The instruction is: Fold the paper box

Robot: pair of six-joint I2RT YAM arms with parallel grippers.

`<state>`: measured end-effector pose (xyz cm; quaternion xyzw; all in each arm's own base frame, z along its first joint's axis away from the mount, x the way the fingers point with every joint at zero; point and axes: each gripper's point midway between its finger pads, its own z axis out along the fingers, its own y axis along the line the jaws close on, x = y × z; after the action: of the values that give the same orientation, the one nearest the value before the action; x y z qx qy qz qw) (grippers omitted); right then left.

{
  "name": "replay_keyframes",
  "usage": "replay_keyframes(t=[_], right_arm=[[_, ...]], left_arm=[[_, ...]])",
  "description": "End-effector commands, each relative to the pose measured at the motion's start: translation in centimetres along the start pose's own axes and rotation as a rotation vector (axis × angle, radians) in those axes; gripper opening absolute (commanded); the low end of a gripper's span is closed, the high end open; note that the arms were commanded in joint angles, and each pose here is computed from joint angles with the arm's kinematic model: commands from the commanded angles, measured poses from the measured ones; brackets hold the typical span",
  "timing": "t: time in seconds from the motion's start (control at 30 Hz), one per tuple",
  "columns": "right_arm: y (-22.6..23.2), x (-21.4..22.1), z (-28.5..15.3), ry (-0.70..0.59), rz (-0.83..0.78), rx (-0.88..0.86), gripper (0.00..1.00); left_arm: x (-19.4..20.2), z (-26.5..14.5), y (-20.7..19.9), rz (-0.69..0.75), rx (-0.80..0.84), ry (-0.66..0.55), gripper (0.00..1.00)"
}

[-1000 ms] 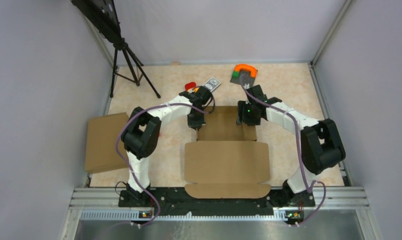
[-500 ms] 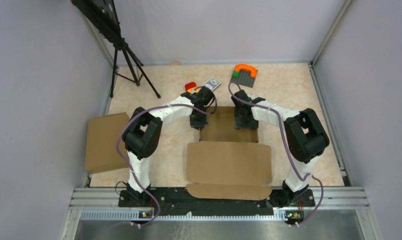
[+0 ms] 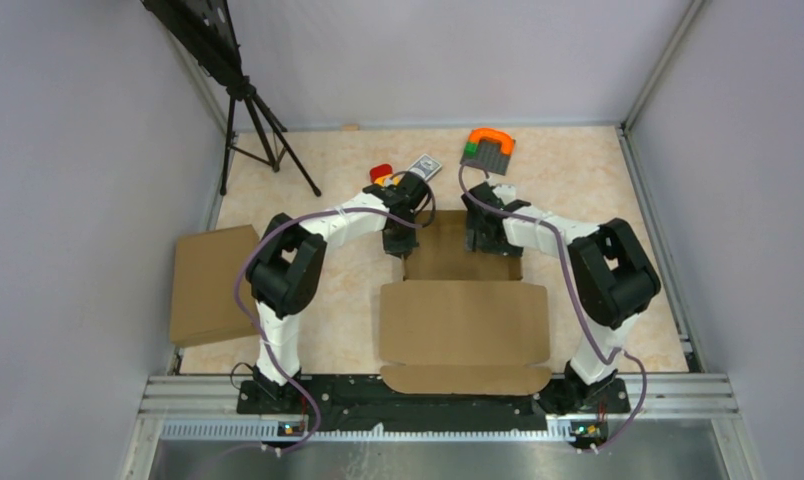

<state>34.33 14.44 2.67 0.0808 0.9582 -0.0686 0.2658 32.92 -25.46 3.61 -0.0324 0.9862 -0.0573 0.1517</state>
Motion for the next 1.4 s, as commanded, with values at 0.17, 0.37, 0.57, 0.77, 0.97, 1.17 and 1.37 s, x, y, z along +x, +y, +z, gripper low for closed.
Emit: replay_keyframes(t=[0.17,0.37,0.57,0.77,0.97,1.17,1.37], right_arm=[[-2.4,-0.9,0.2,-0.124,0.062,0.054,0.87],[-0.7,-2.2,0.6,-0.192,0.016,-0.042,0.87],[-1.4,-2.8,0.9,-0.226,-0.097,-0.005,0.88],[-2.2,-2.5,1.6,-0.237,-0.130,0.024,0.89],[-2.6,-1.6,2.5,-0.147,-0.161,0.082,0.89],[-3.3,0.1,3.2,-0.037,-0.152,0.095,0.88],[-4.7,1.1,3.3,0.028,-0.159,0.191,0.87]], left_arm=[[0.8,-0.4,1.3,0.000,-0.049,0.044,0.00],[0.9,-0.4,1.2,0.007,-0.046,0.050,0.00],[0.8,-0.6,1.7,0.008,-0.065,0.044,0.00],[0.8,-0.6,1.8,0.007,-0.070,0.045,0.00],[0.6,-0.7,1.8,0.006,-0.067,0.042,0.00],[0.7,-0.7,1.8,0.004,-0.069,0.041,0.00],[0.6,-0.7,1.8,0.004,-0.070,0.040,0.00]])
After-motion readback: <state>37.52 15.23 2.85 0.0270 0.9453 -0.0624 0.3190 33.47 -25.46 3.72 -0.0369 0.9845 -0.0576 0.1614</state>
